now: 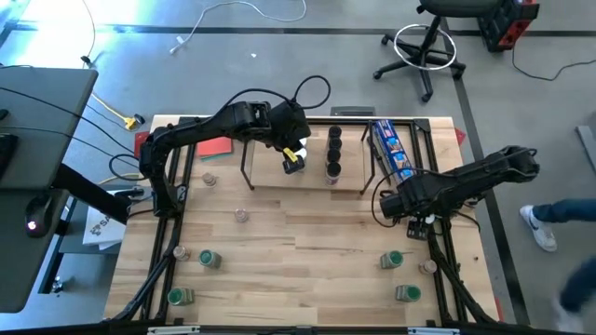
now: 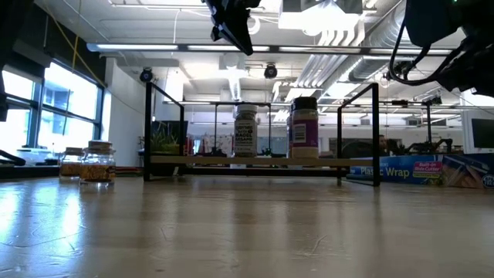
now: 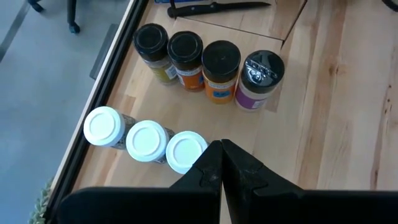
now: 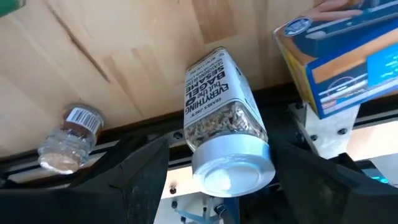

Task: Shelf spices
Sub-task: Put the white seasoning bottle on the shelf aligned with the other white seasoning bottles

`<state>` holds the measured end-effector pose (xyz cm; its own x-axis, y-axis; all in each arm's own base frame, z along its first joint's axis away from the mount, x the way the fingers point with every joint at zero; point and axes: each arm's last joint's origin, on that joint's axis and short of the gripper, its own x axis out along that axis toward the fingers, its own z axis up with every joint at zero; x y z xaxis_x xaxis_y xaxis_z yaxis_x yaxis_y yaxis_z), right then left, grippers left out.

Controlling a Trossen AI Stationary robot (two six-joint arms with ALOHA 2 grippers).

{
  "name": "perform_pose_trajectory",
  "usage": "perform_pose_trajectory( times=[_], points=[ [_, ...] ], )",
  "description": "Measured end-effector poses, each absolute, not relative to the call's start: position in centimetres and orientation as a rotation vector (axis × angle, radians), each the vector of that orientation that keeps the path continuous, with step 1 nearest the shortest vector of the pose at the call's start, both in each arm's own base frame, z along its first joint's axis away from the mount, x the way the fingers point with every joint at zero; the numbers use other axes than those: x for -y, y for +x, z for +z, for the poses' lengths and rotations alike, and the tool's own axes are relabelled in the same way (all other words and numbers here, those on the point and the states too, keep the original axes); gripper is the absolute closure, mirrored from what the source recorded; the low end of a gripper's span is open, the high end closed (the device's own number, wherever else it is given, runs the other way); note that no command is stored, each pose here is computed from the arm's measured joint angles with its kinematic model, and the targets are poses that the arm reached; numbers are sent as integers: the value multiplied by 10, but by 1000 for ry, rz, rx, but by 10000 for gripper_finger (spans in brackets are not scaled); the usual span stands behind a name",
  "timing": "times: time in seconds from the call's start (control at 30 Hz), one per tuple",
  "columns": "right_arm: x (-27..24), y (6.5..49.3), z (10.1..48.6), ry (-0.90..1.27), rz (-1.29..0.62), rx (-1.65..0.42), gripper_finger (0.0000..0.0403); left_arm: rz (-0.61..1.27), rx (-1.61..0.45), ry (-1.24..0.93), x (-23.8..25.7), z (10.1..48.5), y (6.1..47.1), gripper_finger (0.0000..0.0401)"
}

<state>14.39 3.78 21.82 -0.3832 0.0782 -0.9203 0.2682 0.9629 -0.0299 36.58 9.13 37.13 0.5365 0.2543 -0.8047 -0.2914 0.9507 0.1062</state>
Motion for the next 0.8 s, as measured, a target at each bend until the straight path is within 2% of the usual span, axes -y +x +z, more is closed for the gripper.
perform_pose_trajectory(
  times=[0.17,0.47,0.8],
  points=[
    [-41,147,211,235,-174,-2006,138,325,-951,-42,-91,371,366,401],
    [-53,152,197,168,-103,-2099,206,325,-951,-42,-91,371,366,401],
    [-57,155,191,136,-52,-2145,214,325,-952,-42,-91,371,366,401]
  ],
)
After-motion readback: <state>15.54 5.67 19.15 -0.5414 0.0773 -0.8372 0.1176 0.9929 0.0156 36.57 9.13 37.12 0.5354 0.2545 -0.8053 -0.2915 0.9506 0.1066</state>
